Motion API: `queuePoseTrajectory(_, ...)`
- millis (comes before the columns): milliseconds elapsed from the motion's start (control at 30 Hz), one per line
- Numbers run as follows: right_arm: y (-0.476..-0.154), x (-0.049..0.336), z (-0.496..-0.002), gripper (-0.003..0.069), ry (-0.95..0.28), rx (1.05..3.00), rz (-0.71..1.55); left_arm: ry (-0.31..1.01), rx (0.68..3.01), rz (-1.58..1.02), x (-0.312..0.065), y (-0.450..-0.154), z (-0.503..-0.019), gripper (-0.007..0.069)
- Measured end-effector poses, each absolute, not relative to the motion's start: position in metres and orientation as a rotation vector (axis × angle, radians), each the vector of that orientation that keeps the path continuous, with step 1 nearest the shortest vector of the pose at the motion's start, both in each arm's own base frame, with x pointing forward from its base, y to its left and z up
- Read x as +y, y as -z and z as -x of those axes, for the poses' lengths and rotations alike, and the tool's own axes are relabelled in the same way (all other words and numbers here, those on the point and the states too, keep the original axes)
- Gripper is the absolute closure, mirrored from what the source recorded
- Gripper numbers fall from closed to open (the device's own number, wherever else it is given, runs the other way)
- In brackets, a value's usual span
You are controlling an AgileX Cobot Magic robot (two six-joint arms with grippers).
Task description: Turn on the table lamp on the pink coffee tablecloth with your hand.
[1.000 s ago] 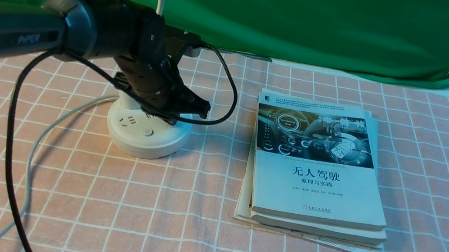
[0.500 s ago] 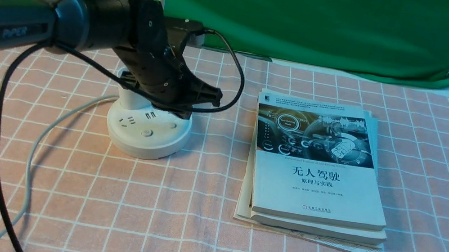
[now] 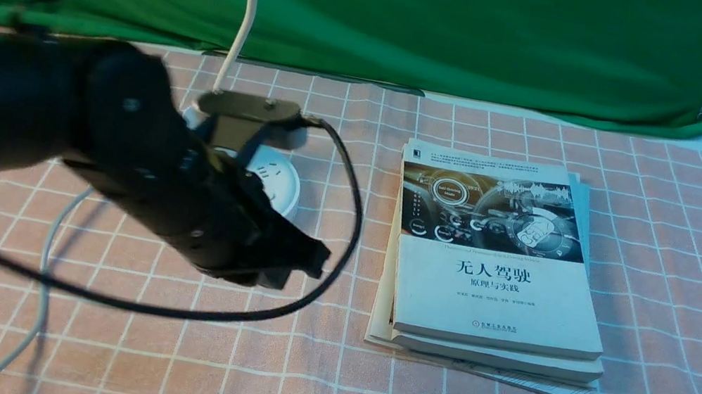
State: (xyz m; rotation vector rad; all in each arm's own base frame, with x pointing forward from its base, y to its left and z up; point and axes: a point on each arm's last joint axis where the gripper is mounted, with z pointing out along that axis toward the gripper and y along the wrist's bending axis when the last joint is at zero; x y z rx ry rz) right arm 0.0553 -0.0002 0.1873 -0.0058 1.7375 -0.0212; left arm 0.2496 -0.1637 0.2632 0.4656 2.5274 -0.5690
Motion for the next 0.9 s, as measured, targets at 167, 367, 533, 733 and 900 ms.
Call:
queuePoseTrajectory(167, -0.187, 0.000, -0.055, 0.0421, 0.021, 1.738, 0.006, 0.533, 2.180, -0.429, -0.117, -0.300, -0.184, 0.0623)
queuePoseTrajectory(367, -0.187, 0.000, -0.055, 0.0421, 0.021, 1.738, 0.006, 0.469, 1.921, -0.429, -0.074, -0.286, -0.120, 0.0623)
queuePoseTrajectory(533, -0.187, 0.000, -0.055, 0.0421, 0.021, 1.739, 0.006, 0.478, 1.854, -0.416, -0.055, -0.261, -0.088, 0.0623)
queuePoseTrajectory(733, -0.187, 0.000, -0.055, 0.0421, 0.021, 1.738, 0.006, 0.480, 1.824, -0.411, -0.044, -0.230, -0.069, 0.0623)
queuePoseTrajectory(900, -0.187, 0.000, -0.055, 0.0421, 0.021, 1.738, 0.006, 0.415, 1.872, -0.471, -0.042, -0.204, -0.067, 0.0623)
